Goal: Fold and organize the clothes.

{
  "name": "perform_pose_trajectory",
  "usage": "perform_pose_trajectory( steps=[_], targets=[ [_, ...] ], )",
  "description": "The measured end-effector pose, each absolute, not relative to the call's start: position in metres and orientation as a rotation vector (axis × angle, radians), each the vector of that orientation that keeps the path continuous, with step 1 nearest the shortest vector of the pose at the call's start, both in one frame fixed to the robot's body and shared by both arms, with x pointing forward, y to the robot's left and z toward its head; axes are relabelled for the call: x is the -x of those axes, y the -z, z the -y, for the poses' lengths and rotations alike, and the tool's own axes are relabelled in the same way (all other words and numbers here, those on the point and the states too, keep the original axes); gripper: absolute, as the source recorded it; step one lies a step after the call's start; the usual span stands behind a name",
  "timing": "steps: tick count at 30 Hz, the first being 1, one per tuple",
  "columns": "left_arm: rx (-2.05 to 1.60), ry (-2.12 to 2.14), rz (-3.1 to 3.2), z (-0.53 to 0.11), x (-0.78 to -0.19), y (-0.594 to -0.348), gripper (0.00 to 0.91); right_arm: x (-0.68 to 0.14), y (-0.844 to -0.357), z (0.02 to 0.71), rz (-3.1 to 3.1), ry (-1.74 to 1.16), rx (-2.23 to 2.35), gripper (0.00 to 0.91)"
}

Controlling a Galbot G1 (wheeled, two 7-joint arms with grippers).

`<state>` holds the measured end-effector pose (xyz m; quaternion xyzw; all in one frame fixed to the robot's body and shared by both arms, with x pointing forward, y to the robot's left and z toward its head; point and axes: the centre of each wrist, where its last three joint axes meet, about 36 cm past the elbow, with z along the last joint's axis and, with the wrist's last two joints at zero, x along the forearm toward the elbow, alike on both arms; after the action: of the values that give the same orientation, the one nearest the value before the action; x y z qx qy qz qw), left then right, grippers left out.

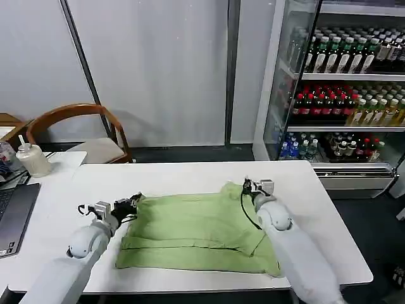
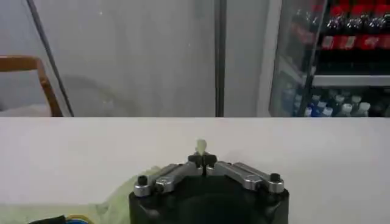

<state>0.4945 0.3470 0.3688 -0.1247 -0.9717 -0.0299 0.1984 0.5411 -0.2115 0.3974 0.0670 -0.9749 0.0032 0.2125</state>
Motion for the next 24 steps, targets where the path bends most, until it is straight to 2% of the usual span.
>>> perform_pose_trajectory(
  steps=[24],
  targets=[
    [0.356,0.094,2.725,-0.355,-0.433,-0.366,0.020,-0.424,-0.401,0.231,2.705,-0.035,-0.216,0.000]
  ],
)
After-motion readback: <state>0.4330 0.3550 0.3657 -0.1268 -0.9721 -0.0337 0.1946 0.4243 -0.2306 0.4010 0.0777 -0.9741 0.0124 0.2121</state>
